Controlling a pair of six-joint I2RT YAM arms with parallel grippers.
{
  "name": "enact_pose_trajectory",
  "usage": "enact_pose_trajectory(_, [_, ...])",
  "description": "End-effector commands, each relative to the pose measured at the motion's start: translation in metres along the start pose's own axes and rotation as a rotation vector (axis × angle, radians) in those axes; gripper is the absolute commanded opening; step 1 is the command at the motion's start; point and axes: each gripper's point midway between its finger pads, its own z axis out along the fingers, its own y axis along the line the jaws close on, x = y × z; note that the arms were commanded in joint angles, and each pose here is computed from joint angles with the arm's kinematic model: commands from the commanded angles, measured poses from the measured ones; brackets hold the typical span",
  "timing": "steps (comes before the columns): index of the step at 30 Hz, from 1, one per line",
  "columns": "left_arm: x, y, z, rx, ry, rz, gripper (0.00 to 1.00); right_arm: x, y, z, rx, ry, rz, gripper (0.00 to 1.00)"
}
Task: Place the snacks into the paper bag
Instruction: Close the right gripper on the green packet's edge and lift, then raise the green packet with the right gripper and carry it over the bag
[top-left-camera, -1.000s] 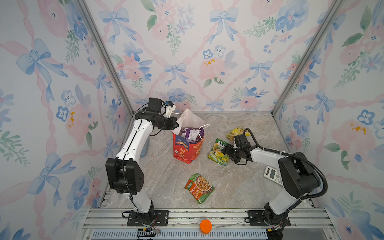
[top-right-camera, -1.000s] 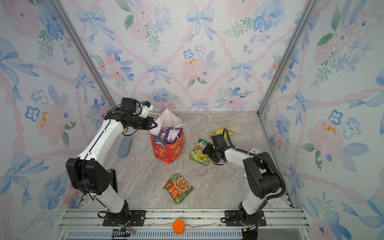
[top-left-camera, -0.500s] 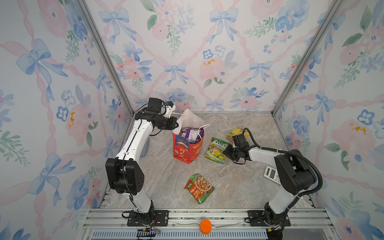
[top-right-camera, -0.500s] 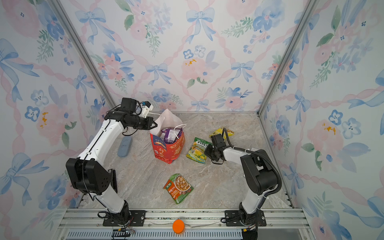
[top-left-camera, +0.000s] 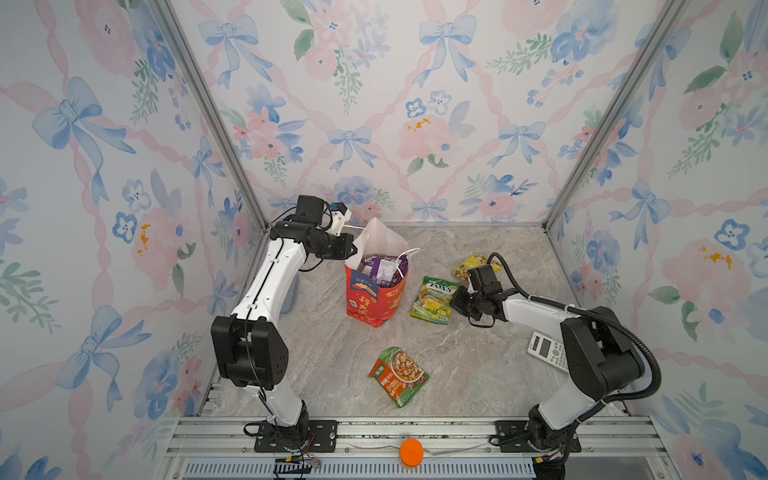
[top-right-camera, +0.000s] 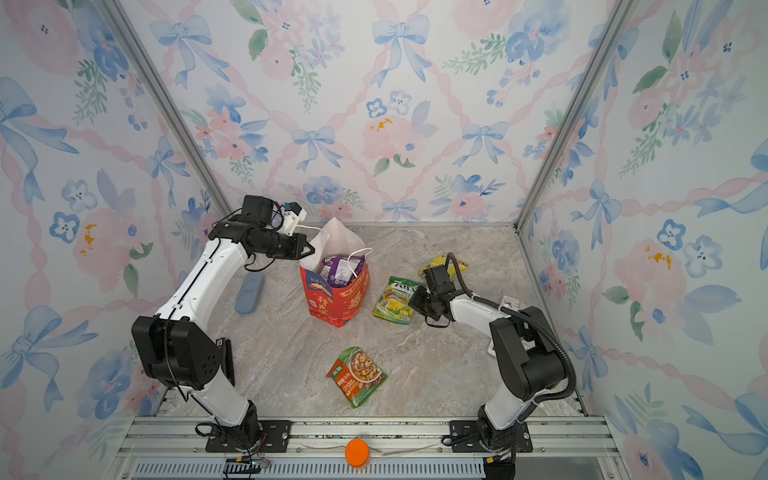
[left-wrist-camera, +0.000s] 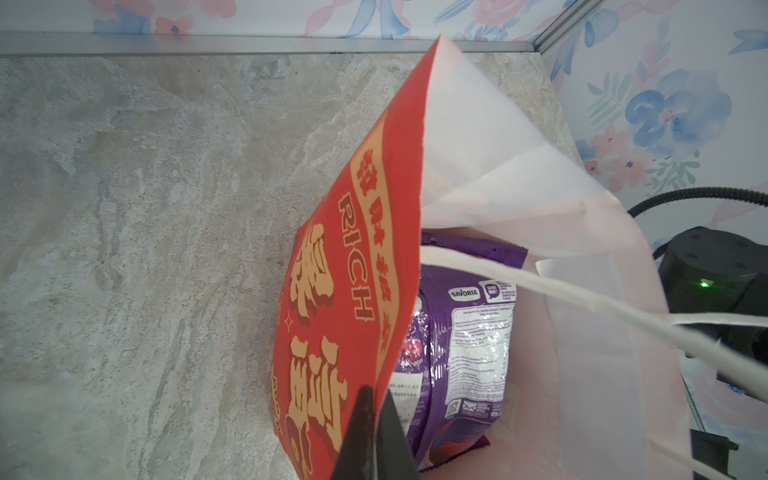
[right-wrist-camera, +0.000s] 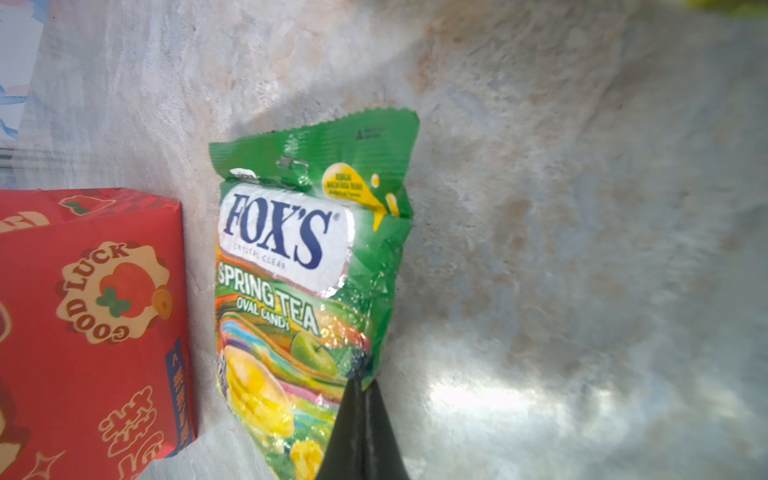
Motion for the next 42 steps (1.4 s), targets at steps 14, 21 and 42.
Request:
enact_pose_trajectory(14, [0.014,0.002,0.006,0.0,0.05,-0.021,0.0,-0.031,0.081,-0.105,-0.114,-0.166,-0.167,0.0])
enact_pose_trajectory(21, [0.014,0.002,0.007,0.002,0.051,-0.024,0.0,-0.041,0.116,-0.147,-0.158,-0.229,-0.243,0.0])
enact_pose_trajectory(42, [0.015,0.002,0.007,0.004,0.053,-0.025,0.0,-0.083,0.23,-0.235,-0.33,-0.423,-0.417,0.0])
